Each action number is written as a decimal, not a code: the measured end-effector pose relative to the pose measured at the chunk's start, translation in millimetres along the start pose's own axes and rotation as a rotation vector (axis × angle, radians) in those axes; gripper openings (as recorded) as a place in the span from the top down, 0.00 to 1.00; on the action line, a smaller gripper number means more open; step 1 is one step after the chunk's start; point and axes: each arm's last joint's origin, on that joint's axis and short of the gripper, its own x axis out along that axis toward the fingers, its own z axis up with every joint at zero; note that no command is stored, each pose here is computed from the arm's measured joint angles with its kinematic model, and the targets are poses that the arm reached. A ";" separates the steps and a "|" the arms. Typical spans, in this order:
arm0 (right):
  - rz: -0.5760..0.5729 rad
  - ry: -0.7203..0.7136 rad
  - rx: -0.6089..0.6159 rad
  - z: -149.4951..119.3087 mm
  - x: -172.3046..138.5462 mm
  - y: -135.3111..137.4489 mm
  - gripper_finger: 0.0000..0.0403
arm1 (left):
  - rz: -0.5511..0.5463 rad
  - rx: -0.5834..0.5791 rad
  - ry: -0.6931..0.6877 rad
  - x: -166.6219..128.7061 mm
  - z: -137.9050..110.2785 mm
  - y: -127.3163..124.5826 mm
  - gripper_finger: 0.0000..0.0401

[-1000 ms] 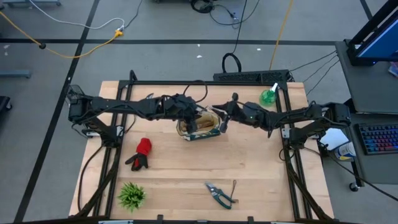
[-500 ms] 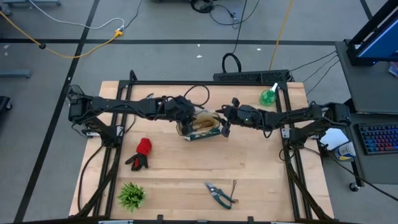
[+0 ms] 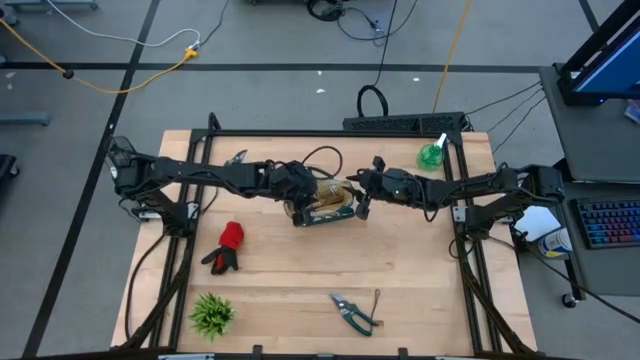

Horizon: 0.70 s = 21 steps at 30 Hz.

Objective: Pick & Place Garden tools in Gardening bag
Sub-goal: Put the brown hand rake into the gardening bag

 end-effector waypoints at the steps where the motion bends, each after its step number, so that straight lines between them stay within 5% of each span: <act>1: 0.000 0.000 0.000 0.0 0.0 0.0 0.68 | 0.002 0.003 0.014 3.7 -1.7 0.2 0.82; 21: 0.003 0.001 -0.008 -0.3 0.0 0.1 0.68 | 0.017 0.008 0.129 34.1 -17.1 28.8 0.82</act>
